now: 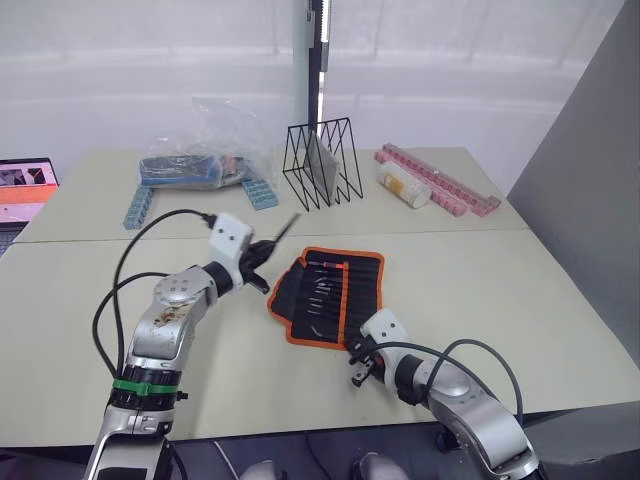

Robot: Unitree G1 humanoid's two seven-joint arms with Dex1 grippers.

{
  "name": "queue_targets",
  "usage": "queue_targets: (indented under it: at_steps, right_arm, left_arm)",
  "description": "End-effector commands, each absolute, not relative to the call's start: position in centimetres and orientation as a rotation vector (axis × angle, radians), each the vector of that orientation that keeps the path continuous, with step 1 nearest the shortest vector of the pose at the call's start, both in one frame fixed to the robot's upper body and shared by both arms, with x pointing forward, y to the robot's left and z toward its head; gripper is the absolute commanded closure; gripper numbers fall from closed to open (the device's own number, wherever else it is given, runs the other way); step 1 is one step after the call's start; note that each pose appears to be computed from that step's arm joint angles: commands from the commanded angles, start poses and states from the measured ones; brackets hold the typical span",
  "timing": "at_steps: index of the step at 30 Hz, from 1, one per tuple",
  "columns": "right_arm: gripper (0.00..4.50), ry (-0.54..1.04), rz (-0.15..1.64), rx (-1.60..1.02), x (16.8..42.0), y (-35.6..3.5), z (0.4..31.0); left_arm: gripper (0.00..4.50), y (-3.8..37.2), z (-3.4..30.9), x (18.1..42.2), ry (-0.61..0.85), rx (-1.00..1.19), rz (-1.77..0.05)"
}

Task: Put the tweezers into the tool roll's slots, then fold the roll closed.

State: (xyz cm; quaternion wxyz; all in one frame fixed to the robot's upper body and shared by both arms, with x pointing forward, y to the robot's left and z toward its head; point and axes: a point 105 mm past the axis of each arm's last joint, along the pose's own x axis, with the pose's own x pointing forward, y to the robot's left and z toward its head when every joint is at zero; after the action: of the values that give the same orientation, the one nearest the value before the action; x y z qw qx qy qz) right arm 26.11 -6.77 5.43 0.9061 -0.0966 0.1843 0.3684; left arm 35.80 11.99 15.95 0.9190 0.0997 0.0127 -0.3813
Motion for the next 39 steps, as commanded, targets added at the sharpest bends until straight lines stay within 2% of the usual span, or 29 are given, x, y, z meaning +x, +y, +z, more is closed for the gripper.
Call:
queue_targets:
  at_steps: [1, 4, 8, 13, 16, 21, 39]
  right_arm:
    - [4.5, 0.557, 0.738, -0.198, 25.0, -7.3, 1.6]
    - [4.5, 0.561, 0.726, -0.191, 24.8, -7.3, 1.5]
    - [4.5, 0.562, 0.711, -0.183, 24.6, -7.4, 1.5]
    - [4.5, 0.561, 0.689, -0.169, 24.5, -7.4, 1.4]
    - [4.5, 0.561, 0.683, -0.164, 24.4, -7.3, 1.3]
    - [4.5, 0.563, 0.675, -0.154, 24.1, -7.1, 1.2]
    - [4.5, 0.563, 0.668, -0.138, 23.9, -6.7, 0.9]
  left_arm:
    - [4.48, 9.5, 16.1, 34.1, 0.032, 0.289, -1.026]
    - [4.48, 8.6, 14.5, 33.3, 0.098, 0.43, -1.185]
    - [4.48, 9.9, 12.8, 33.0, 0.194, 0.594, -1.312]
    - [4.48, 12.9, 11.8, 33.2, 0.321, 0.817, -1.392]
    - [4.48, 13.5, 11.7, 33.4, 0.348, 0.885, -1.416]
    - [4.48, 13.2, 11.7, 33.9, 0.34, 0.963, -1.435]
    - [4.48, 11.4, 12.2, 33.1, 0.341, 1.102, -1.521]
